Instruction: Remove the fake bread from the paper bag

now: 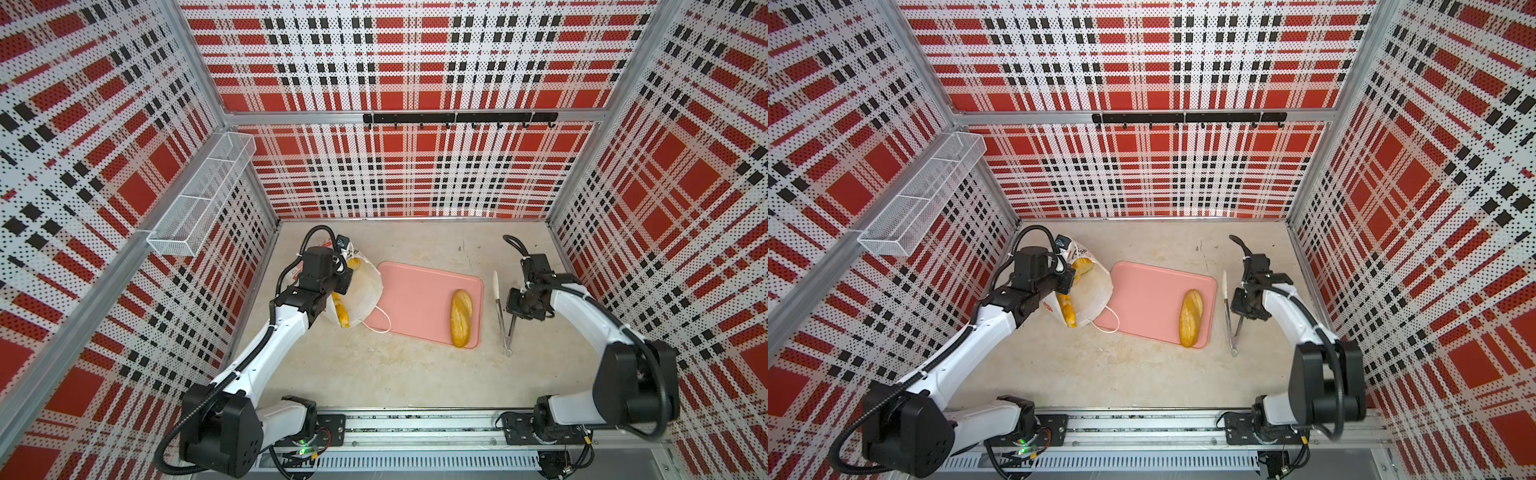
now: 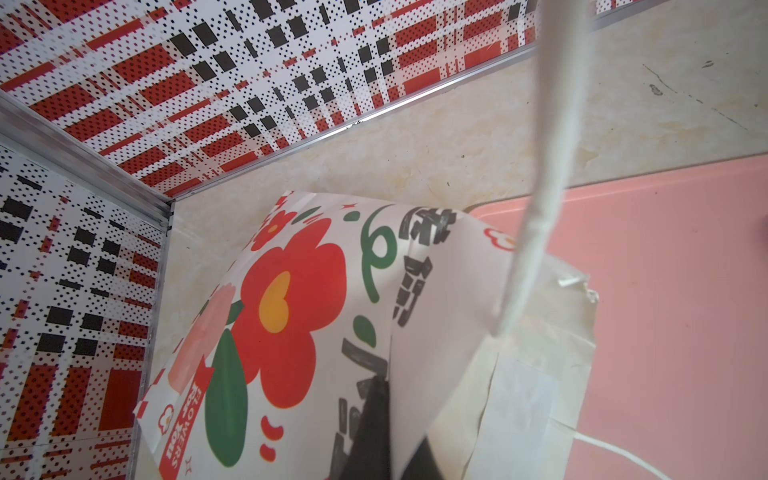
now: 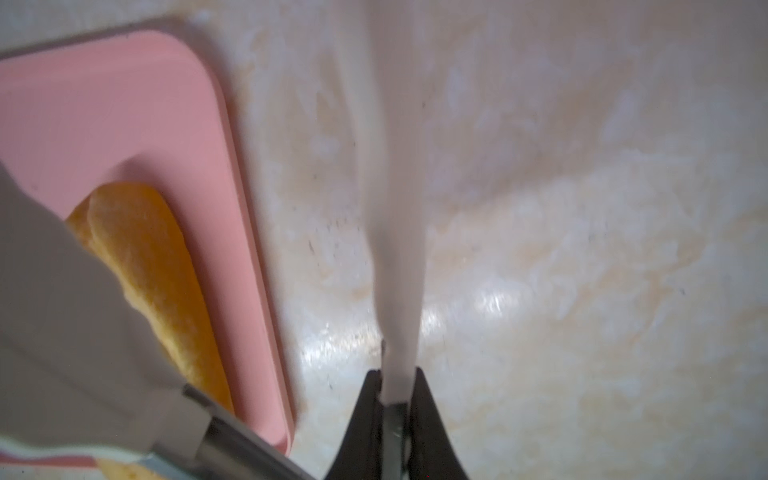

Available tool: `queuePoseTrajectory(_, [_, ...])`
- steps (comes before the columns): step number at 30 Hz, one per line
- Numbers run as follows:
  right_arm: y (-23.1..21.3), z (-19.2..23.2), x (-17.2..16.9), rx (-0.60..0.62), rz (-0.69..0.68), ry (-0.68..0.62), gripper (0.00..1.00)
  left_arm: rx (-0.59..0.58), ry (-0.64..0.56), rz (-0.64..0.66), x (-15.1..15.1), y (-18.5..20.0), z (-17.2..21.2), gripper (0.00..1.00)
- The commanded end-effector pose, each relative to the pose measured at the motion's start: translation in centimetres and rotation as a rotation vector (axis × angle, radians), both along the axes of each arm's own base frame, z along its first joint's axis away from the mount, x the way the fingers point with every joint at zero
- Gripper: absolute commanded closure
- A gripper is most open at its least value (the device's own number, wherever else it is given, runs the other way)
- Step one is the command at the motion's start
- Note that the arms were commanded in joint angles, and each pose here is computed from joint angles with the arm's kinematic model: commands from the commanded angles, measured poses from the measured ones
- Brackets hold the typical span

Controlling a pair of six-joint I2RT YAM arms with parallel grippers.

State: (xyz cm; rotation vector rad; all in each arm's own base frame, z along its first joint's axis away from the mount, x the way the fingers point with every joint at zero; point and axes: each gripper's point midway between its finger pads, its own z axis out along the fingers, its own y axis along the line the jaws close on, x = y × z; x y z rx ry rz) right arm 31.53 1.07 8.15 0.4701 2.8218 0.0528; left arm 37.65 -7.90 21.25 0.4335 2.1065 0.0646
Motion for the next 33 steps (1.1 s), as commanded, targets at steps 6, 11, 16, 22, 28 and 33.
queuePoseTrajectory(6, [-5.4,-3.7,6.2,-0.111,-0.026,0.014,0.96,-0.024,-0.030,-0.009,0.0,-0.5,1.1,1.00])
queuePoseTrajectory(11, [-6.3,-2.8,6.0,-0.102,-0.052,0.019,0.50,-0.010,-0.033,-0.009,-0.1,-0.5,1.1,1.00])
queuePoseTrajectory(16, [-5.0,0.1,4.3,-0.041,-0.054,-0.050,0.28,-0.009,-0.044,-0.015,-0.2,-0.6,1.5,1.00])
queuePoseTrajectory(22, [-1.0,-1.4,1.6,-0.047,0.042,-0.057,0.22,-0.010,-0.054,-0.016,-0.3,-0.6,1.9,1.00])
queuePoseTrajectory(28, [-2.4,-4.2,-0.1,-0.126,0.008,0.021,0.21,-0.007,-0.064,-0.015,-0.3,-0.7,2.1,1.00])
queuePoseTrajectory(33, [-3.0,-5.7,-0.4,-0.158,-0.004,0.057,0.23,-0.003,-0.080,-0.005,-0.4,-0.5,2.3,1.00])
